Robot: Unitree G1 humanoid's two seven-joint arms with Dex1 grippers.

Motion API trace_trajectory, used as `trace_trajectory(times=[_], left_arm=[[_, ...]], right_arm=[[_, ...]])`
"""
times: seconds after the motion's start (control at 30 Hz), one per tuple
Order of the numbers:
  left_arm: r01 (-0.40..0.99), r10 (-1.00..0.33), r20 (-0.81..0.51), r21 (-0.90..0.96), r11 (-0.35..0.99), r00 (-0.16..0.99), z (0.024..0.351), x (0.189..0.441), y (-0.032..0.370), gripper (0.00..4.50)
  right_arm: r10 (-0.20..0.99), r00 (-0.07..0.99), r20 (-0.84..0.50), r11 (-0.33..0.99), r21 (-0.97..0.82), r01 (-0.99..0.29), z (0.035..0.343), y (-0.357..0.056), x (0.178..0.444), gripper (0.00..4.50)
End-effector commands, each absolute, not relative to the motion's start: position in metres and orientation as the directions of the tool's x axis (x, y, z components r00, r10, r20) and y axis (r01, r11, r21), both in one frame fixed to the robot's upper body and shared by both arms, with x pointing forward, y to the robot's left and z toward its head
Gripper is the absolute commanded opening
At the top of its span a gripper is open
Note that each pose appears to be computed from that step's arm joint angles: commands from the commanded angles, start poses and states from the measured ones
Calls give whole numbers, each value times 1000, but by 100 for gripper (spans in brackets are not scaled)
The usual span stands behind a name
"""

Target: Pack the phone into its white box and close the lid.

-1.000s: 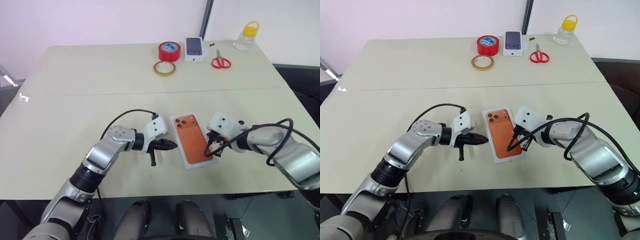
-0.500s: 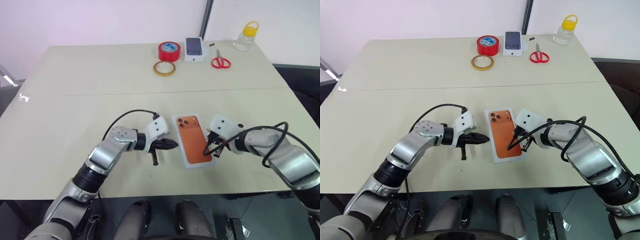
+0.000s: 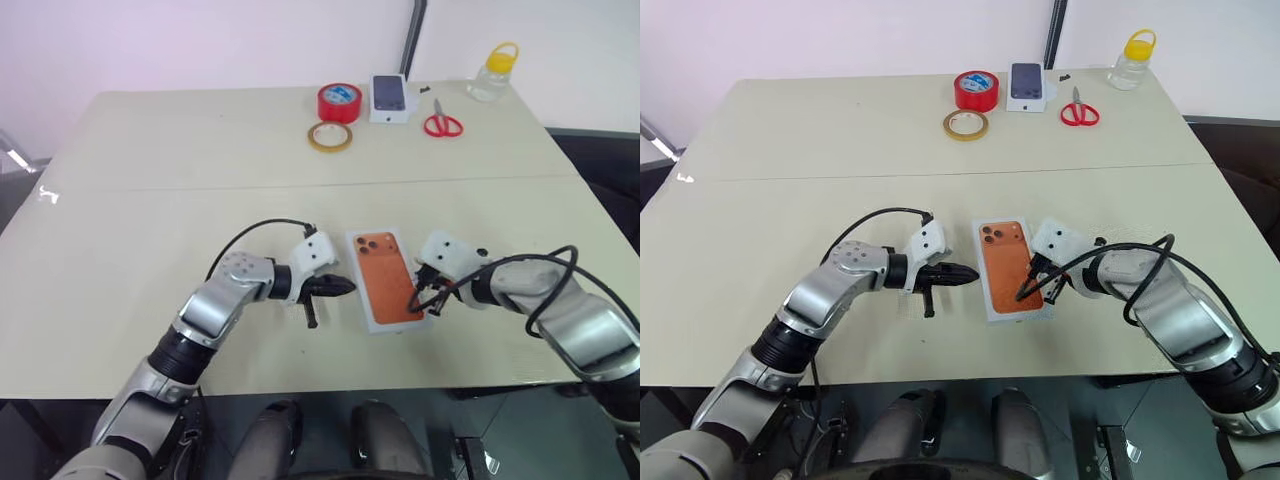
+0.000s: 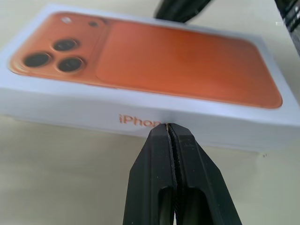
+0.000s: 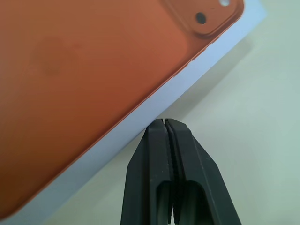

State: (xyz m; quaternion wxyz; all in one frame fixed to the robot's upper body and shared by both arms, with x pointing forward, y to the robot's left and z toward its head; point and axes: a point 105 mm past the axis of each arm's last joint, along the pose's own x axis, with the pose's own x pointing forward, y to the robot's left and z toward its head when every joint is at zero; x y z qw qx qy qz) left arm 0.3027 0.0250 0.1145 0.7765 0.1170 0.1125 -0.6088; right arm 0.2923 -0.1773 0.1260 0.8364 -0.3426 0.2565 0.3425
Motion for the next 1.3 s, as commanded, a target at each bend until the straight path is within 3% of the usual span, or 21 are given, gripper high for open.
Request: trace_trajectory(times=[0.03, 0.2, 0.43, 0.6, 0.83, 1.0, 1.13, 1.3], left_arm=[[967, -948, -191, 45, 252, 256, 149, 308, 24, 5], [968, -951, -181, 63, 243, 251, 153, 308, 16, 5], [964, -897, -356, 137, 227, 262, 117, 313, 9, 5], [965, -877, -406, 144, 217, 258, 105, 312, 12, 5], [944, -890, -321, 174, 282, 325, 120, 316, 26, 5], [862, -847, -167, 160, 481, 504, 151, 321, 89, 5], [736, -732, -97, 160, 657, 675, 170, 334, 136, 5], [615, -617, -42, 150, 774, 786, 185, 333, 179, 5]], right_arm=[[466, 652, -599, 484, -445, -754, 155, -176, 286, 8], [538, 583, -608, 430, -397, -811, 153, -169, 267, 8], [598, 473, -646, 386, -285, -877, 132, -151, 242, 8], [538, 489, -687, 420, -284, -862, 113, -154, 247, 8], [572, 568, -591, 438, -365, -821, 139, -155, 264, 8], [570, 753, -329, 619, -431, -657, 188, -167, 311, 8], [609, 743, -278, 682, -294, -669, 194, -179, 322, 8], [622, 742, -251, 716, -199, -669, 189, -197, 331, 8]])
